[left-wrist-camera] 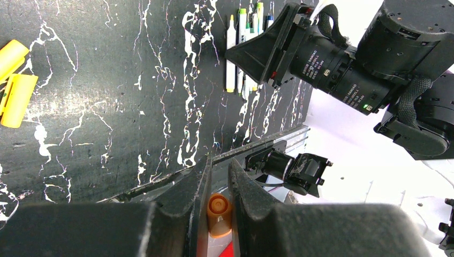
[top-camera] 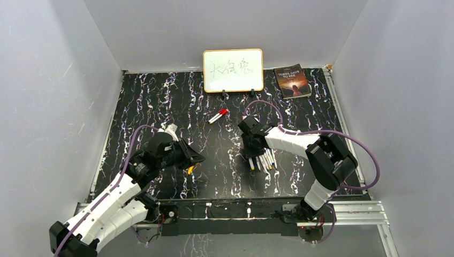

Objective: Open the pen caps
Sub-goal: Place the pen at the center of the board.

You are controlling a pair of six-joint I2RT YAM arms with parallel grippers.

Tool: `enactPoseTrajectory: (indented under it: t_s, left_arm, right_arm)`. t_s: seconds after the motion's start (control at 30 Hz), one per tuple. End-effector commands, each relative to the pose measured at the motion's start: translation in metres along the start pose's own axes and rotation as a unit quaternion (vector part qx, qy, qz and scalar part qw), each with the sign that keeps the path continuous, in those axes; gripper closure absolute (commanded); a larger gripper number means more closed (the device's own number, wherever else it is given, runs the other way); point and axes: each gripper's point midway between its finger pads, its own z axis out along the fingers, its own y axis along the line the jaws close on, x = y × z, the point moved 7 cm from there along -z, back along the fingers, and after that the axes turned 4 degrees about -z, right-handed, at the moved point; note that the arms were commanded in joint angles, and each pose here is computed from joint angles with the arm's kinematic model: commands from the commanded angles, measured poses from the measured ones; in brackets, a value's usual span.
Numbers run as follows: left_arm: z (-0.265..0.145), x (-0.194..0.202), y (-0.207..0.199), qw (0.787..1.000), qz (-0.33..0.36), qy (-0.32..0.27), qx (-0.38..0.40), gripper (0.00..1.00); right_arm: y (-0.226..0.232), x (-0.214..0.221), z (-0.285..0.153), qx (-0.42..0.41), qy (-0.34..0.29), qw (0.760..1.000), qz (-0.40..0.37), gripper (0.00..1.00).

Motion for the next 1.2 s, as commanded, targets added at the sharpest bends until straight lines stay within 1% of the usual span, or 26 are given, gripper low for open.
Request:
enactPoseTrajectory:
  t_s: [0.0, 0.27, 0.4, 0.53, 0.6, 0.63, 0.67, 0.77, 0.83, 0.93, 1.17]
  left_arm:
    - [-0.004, -0.001, -0.006, 1.000, 0.004, 0.000, 0.009, 0.96]
    - [-0.005, -0.001, -0.006, 1.000, 0.005, 0.001, 0.009, 0.96]
    - [-0.004, -0.001, -0.003, 1.000, 0.006, 0.003, -0.004, 0.95]
    - [-0.003, -0.001, -0.001, 1.000, 0.009, 0.006, -0.018, 0.95]
    - [-0.002, -0.002, 0.001, 1.000, 0.012, 0.007, -0.025, 0.94]
    - [-0.001, -0.002, 0.002, 0.999, 0.015, 0.007, -0.032, 0.94]
    - [-0.001, -0.003, 0.003, 0.999, 0.020, 0.006, -0.042, 0.94]
    - [-0.001, -0.006, 0.010, 0.995, 0.043, 0.007, -0.089, 0.94]
    - [0.001, -0.009, 0.016, 0.989, 0.065, 0.011, -0.129, 0.94]
    - [0.004, -0.015, 0.024, 0.978, 0.091, 0.020, -0.185, 0.94]
    - [0.018, -0.027, 0.033, 0.957, 0.132, 0.024, -0.256, 0.94]
  right_arm:
    - [-0.001, -0.002, 0.003, 0.001, -0.010, 1.000, 0.000, 0.75]
    - [-0.002, -0.002, 0.001, 0.000, -0.011, 1.000, 0.003, 0.77]
    - [0.000, -0.010, -0.010, -0.001, -0.023, 1.000, 0.003, 0.76]
    - [0.003, -0.022, -0.028, -0.007, -0.038, 0.999, -0.001, 0.65]
    - [0.004, -0.028, -0.038, -0.011, -0.044, 0.999, -0.002, 0.58]
    - [0.006, -0.031, -0.043, -0.016, -0.049, 0.999, -0.002, 0.53]
    - [0.007, -0.035, -0.049, -0.022, -0.055, 0.998, -0.003, 0.46]
    - [0.011, -0.042, -0.068, -0.043, -0.074, 0.996, -0.001, 0.35]
    - [0.013, -0.045, -0.080, -0.057, -0.088, 0.994, 0.002, 0.33]
    - [0.016, -0.047, -0.096, -0.080, -0.105, 0.991, 0.005, 0.32]
    - [0.017, -0.041, -0.119, -0.112, -0.116, 0.987, 0.010, 0.31]
